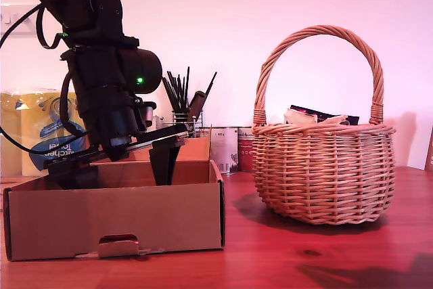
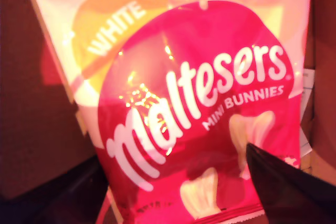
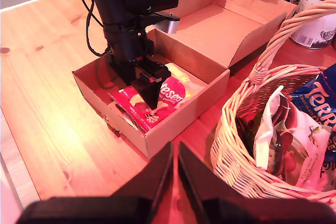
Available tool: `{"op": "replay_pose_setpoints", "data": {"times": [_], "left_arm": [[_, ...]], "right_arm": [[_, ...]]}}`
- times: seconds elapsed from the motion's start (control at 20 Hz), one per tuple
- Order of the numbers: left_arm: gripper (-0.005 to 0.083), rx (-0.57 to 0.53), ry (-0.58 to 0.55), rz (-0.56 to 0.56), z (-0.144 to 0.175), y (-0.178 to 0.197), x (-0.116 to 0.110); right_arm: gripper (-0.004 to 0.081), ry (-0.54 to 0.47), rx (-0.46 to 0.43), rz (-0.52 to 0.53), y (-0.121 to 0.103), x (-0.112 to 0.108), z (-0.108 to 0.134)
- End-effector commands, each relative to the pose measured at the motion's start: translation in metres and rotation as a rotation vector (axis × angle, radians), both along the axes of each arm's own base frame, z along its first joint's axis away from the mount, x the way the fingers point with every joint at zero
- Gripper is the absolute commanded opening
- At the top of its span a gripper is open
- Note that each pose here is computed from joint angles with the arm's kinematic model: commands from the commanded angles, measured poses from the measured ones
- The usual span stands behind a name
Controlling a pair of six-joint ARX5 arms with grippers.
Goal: Move the bags of Easter eggs from the cardboard box on the left into the woven basket on the right side.
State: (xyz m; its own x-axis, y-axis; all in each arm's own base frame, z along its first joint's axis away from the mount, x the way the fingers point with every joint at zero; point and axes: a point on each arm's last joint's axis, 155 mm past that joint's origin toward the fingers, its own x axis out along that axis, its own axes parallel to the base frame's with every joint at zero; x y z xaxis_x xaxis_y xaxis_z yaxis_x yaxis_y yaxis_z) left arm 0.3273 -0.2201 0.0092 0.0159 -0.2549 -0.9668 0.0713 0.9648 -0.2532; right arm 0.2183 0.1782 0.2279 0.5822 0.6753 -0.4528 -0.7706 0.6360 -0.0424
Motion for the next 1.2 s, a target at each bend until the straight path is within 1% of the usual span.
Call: {"op": "replay_pose_setpoints", "data": {"times": [0.0,0.1,0.15,0.2,0.45,0.6,0.8,0.9,1.15], "left_arm": [[0.0535,0.027,0.069,-0.004,-0.028,0.002,-0.011],[0.0361,0.028,0.07,-0.004,-0.028,0.002,-0.012],[0.0291,0.027,0.069,-0.004,-0.028,0.003,-0.011],[0.024,0.027,0.068,-0.008,-0.028,0.002,-0.011],[0.0134,0.025,0.062,-0.022,-0.028,0.002,-0.011],[0.0107,0.014,0.062,-0.03,-0.026,0.0,-0.01],[0.0034,-0.026,0.054,-0.059,-0.014,-0.009,-0.006],[-0.0018,-0.03,0.052,-0.06,-0.003,-0.012,-0.002],[-0.002,-0.038,0.022,-0.103,0.025,-0.016,0.01]], "right_arm": [[-0.0013,0.011,-0.003,0.007,0.001,-0.001,-0.007],[-0.0013,0.011,-0.003,0.007,0.001,-0.001,-0.007],[-0.0013,0.011,-0.003,0.007,0.001,-0.001,-0.007],[-0.0013,0.012,-0.003,0.007,0.001,-0.001,-0.007],[-0.0013,0.012,-0.003,0.006,0.001,-0.001,-0.007],[-0.0013,0.011,-0.003,0.006,0.001,-0.001,-0.007],[-0.0013,0.012,-0.003,0.006,0.001,-0.001,-0.007],[-0.0013,0.012,-0.003,0.006,0.001,-0.001,-0.007],[-0.0013,0.013,-0.004,0.006,0.001,-0.001,-0.007]]}}
